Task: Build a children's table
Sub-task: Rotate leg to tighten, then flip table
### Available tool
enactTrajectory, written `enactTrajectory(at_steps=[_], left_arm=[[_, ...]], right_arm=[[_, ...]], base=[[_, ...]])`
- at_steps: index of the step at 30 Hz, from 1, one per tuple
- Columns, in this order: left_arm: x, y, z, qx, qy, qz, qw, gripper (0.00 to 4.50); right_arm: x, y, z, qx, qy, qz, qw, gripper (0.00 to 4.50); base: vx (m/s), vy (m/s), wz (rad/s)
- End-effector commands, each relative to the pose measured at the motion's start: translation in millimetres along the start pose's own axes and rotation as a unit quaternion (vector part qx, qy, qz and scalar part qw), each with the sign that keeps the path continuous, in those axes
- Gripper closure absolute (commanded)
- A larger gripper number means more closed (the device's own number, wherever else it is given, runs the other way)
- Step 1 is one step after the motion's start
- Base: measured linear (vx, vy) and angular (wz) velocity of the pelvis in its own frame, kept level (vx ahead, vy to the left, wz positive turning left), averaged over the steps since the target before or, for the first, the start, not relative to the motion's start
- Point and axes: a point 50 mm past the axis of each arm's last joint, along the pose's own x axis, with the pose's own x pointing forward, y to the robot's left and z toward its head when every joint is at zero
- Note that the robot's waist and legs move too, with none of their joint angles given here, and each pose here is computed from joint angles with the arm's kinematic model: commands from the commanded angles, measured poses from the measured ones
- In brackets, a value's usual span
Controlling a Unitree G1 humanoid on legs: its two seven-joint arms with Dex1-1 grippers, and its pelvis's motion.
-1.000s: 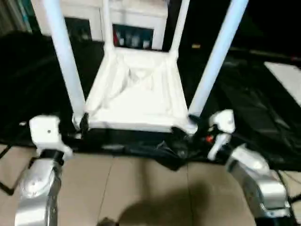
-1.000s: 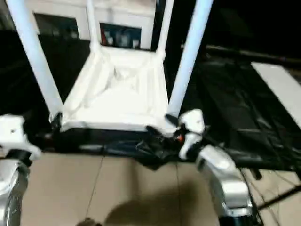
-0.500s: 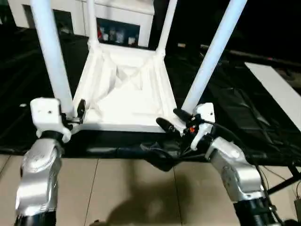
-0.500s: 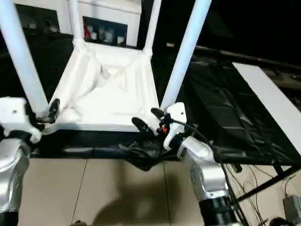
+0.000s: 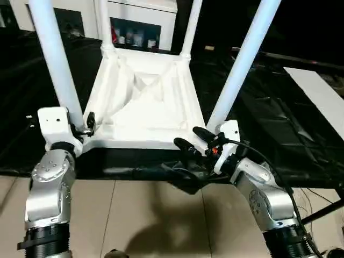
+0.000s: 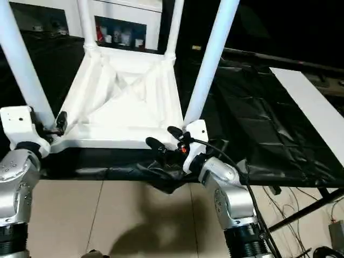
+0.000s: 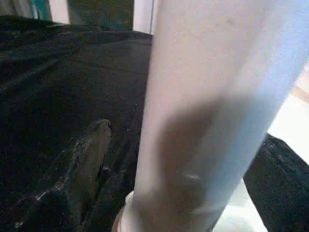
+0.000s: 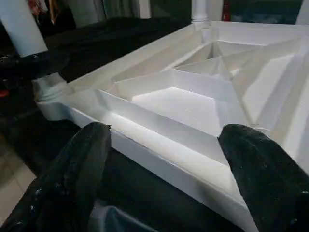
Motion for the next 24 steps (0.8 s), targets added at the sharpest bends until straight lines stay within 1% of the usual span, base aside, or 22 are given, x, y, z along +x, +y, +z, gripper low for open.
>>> enactTrajectory(at_steps=[1, 2, 3, 6, 8, 9, 12, 14, 17, 18, 19, 21, 23, 24], left_arm=[[3, -5.3, 0.6, -0.012, 0.004, -0.002, 1.0, 0.11], [3, -6.2, 0.2, -0.014, 0.006, -0.008, 1.0, 0.11], [4, -6.8, 0.0, -0.015, 0.007, -0.011, 1.0, 0.36], [5, -7.3, -2.9, -0.028, 0.012, -0.014, 0.999, 0.5], [6, -7.3, -5.3, -0.03, 0.018, -0.011, 0.999, 0.81], [6, -7.5, -5.6, -0.031, 0.019, -0.01, 0.999, 0.89], [6, -8.1, -6.2, -0.037, 0.022, -0.005, 0.999, 1.02], [6, -8.3, -6.8, -0.041, 0.023, -0.002, 0.999, 1.27], [5, -8.8, -7.6, -0.047, 0.021, 0.003, 0.999, 1.5], [5, -9.1, -7.9, -0.05, 0.02, 0.004, 0.999, 1.72], [5, -9.3, -8.1, -0.053, 0.019, 0.004, 0.998, 1.81], [5, -9.6, -8.6, -0.058, 0.02, 0.004, 0.998, 1.88], [5, -10.1, -9.3, -0.068, 0.022, 0.004, 0.997, 2.05], [6, -10.4, -9.5, -0.072, 0.023, 0.003, 0.997, 2.05]], right_arm=[[-3.1, -1.4, -4.5, 0.003, 0.004, 0.0, 1.0, 0.54], [-2.7, -1.0, -5.1, 0.003, 0.005, 0.001, 1.0, 0.54], [-2.4, -0.8, -5.5, 0.002, 0.006, 0.002, 1.0, 0.54], [-2.0, -0.4, -5.7, 0.002, 0.005, 0.003, 1.0, 0.54], [-2.3, -0.9, -5.8, 0.002, 0.005, 0.002, 1.0, 0.54], [-2.3, -1.1, -6.0, 0.002, 0.005, 0.002, 1.0, 0.54], [-2.4, -1.5, -6.1, 0.001, 0.005, 0.002, 1.0, 0.54], [-2.3, -1.7, -6.2, 0.001, 0.005, 0.002, 1.0, 0.54], [-1.9, -1.4, -6.2, -0.002, 0.004, 0.004, 1.0, 0.54], [-1.6, -1.4, -6.2, -0.002, 0.003, 0.005, 1.0, 0.54], [-1.4, -1.5, -6.3, -0.003, 0.003, 0.005, 1.0, 0.54], [-1.0, -1.4, -6.2, -0.002, 0.002, 0.007, 1.0, 0.54], [-0.7, -1.1, -6.5, 0.0, 0.0, 0.011, 1.0, 0.54], [-0.6, -1.2, -6.5, 0.0, 0.0, 0.011, 1.0, 0.54]], base=[[0.0, 0.0, 0.0], [0.0, 0.0, 0.0], [0.0, 0.0, 0.0], [0.0, 0.0, 0.0], [0.0, 0.0, 0.0], [0.0, 0.0, 0.0], [0.0, 0.0, 0.0], [0.0, 0.0, 0.0], [0.0, 0.0, 0.0], [0.0, 0.0, 0.0], [0.0, 0.0, 0.0], [0.0, 0.0, 0.0], [0.0, 0.0, 0.0], [0.0, 0.0, 0.0]])
